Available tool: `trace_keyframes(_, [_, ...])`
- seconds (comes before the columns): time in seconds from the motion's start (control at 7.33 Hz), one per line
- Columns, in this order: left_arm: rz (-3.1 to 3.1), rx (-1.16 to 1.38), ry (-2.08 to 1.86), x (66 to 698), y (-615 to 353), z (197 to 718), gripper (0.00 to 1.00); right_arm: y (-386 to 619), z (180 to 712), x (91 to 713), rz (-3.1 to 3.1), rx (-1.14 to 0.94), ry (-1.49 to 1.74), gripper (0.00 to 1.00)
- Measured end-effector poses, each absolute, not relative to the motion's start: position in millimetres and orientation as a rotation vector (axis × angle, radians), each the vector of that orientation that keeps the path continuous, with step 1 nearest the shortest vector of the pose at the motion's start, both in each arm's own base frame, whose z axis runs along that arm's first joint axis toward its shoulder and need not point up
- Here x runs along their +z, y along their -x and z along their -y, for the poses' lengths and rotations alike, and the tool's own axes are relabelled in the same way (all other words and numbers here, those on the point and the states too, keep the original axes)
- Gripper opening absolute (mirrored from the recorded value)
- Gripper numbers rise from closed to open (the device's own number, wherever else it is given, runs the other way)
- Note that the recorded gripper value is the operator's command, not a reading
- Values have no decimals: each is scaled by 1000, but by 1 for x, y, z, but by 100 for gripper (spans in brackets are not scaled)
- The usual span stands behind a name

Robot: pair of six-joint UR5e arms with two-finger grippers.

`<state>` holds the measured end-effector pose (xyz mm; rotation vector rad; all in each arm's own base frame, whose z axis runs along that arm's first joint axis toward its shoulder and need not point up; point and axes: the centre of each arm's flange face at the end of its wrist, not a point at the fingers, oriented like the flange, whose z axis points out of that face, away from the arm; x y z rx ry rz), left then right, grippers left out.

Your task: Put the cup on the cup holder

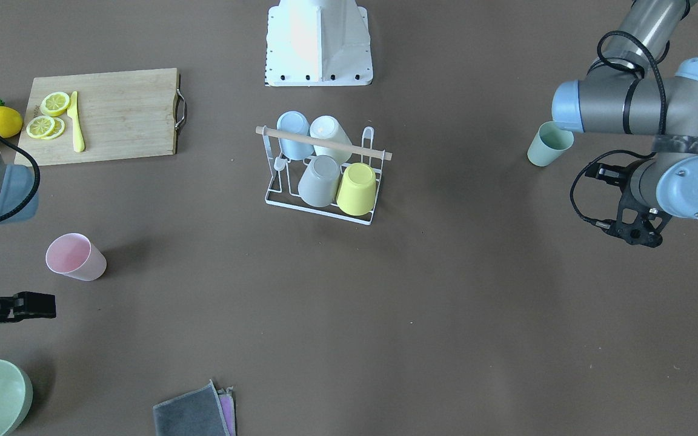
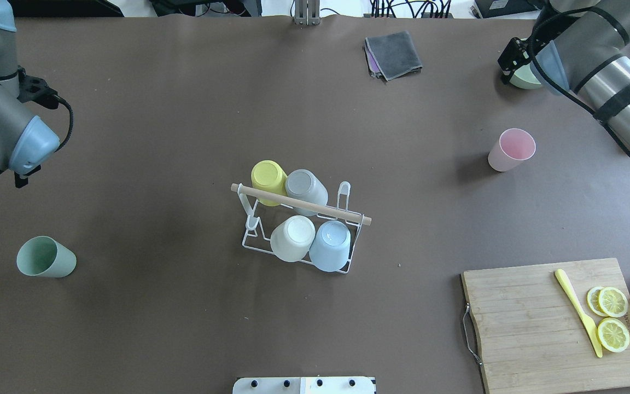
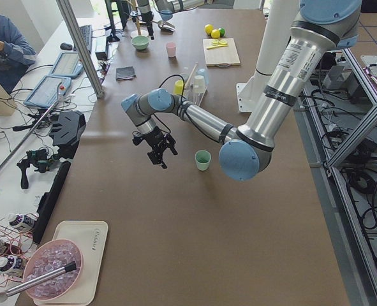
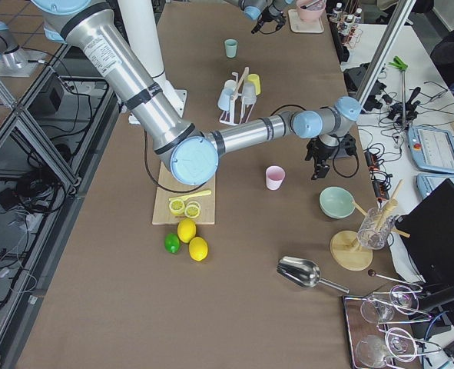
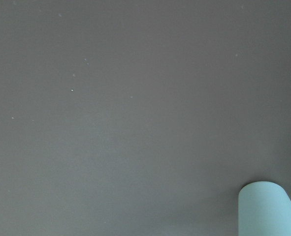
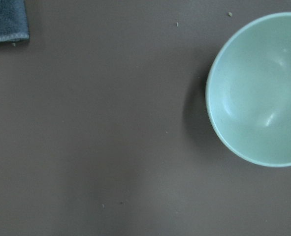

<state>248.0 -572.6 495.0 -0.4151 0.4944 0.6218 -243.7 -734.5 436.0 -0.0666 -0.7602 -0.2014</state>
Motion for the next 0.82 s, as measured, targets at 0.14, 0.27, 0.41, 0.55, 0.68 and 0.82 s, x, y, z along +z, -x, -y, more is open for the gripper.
trace_keyframes(0.14, [-495, 662, 441, 504, -262, 574, 98, 253, 751, 435, 754, -221, 85, 100])
trace_keyframes(0.27, [-493, 687, 455, 504, -276, 577, 98, 259, 764, 440, 746, -260, 103, 100])
trace_keyframes(0.41, [-491, 696, 465, 498, -286, 583, 98, 269, 769, 448, 738, -293, 129, 100])
trace_keyframes(0.55, [-486, 696, 480, 489, -295, 593, 98, 285, 768, 452, 727, -315, 168, 100])
trace_keyframes(0.68, [-481, 694, 499, 483, -302, 600, 98, 303, 764, 450, 715, -326, 213, 100])
trace_keyframes(0.82, [-473, 698, 523, 482, -312, 601, 98, 313, 761, 447, 703, -325, 258, 100])
